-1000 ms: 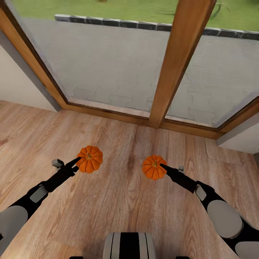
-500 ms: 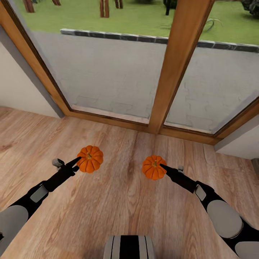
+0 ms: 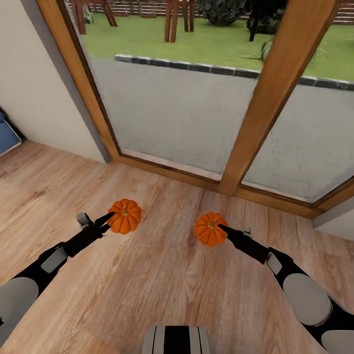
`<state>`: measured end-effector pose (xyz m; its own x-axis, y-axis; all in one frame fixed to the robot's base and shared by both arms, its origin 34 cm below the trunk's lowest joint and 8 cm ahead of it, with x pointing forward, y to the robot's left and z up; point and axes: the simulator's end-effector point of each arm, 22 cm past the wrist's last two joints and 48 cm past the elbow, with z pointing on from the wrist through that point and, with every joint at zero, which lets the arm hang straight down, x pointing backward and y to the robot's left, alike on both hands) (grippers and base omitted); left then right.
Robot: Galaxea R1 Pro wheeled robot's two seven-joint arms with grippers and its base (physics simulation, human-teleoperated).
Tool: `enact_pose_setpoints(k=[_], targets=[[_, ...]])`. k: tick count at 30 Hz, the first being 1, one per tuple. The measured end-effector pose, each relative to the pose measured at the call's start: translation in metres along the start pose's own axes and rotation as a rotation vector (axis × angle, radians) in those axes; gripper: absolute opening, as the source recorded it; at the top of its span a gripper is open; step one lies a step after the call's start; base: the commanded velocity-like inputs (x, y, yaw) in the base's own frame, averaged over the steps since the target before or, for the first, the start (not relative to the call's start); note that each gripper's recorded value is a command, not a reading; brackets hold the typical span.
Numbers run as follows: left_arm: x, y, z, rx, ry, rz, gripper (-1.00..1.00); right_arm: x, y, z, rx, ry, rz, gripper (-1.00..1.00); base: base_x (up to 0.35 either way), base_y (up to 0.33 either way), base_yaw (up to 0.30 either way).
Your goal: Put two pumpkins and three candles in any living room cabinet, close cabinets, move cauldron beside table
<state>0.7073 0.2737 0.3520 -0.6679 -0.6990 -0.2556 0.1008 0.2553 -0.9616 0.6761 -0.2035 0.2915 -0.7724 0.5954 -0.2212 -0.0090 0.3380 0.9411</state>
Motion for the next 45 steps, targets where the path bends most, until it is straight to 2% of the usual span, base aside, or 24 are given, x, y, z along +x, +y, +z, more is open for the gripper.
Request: enact_pose_setpoints(k=[18,26,45], targets=[[-0.019,-0.050,0.003,0.061,-0.011,0.060,-1.00,-0.020,0.044,-0.002,-0.045,-0.023,-0.054,-1.00,0.000,0.000,0.283],[-0.018,-0.069,0.005,0.074,0.022,0.106,-1.00,-0.028,0.063,-0.005,-0.064,-0.033,-0.077,-1.00,0.000,0.000,0.272],[-0.034,-0.118,0.002,0.126,0.002,0.161,-1.00,-0.045,0.110,-0.011,-0.110,-0.058,-0.134,-1.00,0.000,0.000,0.246]])
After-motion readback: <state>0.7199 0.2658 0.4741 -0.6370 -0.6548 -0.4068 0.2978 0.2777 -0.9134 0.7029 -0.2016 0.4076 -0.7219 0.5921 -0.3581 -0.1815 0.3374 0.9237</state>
